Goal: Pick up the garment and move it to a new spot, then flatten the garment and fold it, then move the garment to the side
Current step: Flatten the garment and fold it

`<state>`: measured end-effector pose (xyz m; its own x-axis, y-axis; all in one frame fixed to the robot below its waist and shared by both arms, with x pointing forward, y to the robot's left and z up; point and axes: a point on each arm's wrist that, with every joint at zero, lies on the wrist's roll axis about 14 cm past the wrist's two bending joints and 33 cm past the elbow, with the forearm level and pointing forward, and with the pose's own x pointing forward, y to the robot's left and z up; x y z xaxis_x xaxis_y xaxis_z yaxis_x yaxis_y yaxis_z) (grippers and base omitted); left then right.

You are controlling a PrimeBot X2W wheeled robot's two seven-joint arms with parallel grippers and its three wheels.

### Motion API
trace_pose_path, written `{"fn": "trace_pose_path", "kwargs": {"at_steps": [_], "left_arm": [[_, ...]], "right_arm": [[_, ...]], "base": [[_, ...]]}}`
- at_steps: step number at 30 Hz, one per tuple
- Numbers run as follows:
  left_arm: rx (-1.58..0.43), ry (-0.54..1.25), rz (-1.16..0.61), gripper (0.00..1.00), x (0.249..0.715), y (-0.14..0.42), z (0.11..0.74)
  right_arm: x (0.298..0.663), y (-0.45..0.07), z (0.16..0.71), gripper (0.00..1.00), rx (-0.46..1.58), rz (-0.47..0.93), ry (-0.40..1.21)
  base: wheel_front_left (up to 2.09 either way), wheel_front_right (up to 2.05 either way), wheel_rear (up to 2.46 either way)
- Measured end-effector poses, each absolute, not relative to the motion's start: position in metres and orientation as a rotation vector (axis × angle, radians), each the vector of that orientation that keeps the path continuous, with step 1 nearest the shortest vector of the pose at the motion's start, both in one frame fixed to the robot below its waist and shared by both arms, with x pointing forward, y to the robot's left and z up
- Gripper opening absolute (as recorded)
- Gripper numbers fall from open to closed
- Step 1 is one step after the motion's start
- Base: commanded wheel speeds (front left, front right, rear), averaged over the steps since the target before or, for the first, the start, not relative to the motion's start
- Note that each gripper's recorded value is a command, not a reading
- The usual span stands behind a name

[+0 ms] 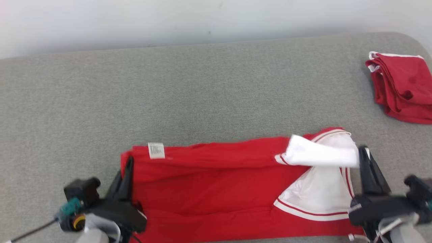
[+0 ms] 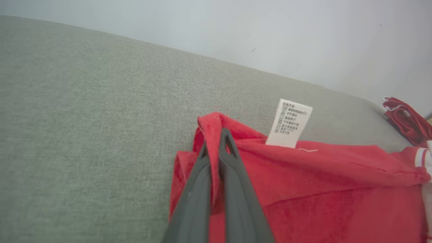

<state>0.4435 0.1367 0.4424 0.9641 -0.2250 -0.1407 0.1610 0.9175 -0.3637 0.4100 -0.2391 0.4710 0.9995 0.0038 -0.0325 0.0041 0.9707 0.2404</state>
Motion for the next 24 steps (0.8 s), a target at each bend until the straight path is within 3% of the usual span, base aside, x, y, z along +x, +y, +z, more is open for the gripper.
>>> {"fn": "trace_pose_path", "kwargs": {"at_steps": [17,18,19,20,21,24], "left_arm": [[-0.391,0.24,-0.126,0.0,0.4,0.139,0.415],[-0.391,0.249,-0.121,0.0,0.399,0.139,0.412],[-0.391,0.249,-0.121,0.0,0.399,0.139,0.412],[-0.375,0.266,-0.129,0.59,0.395,0.137,0.407],[-0.347,0.277,-0.138,1.0,0.393,0.137,0.404],[-0.352,0.244,-0.124,1.0,0.397,0.14,0.413]], "right_arm": [[0.353,-0.237,0.412,0.0,0.307,-0.082,0.218],[0.351,-0.235,0.408,0.12,0.309,-0.081,0.233],[0.351,-0.235,0.408,0.4,0.309,-0.081,0.233],[0.349,-0.235,0.404,1.0,0.302,-0.079,0.248],[0.349,-0.235,0.402,1.0,0.296,-0.079,0.256],[0.354,-0.236,0.408,1.0,0.297,-0.079,0.23]], "base": [[0.0,0.0,0.0],[0.0,0.0,0.0],[0.0,0.0,0.0],[0.0,0.0,0.0],[0.0,0.0,0.0],[0.0,0.0,0.0]]}}
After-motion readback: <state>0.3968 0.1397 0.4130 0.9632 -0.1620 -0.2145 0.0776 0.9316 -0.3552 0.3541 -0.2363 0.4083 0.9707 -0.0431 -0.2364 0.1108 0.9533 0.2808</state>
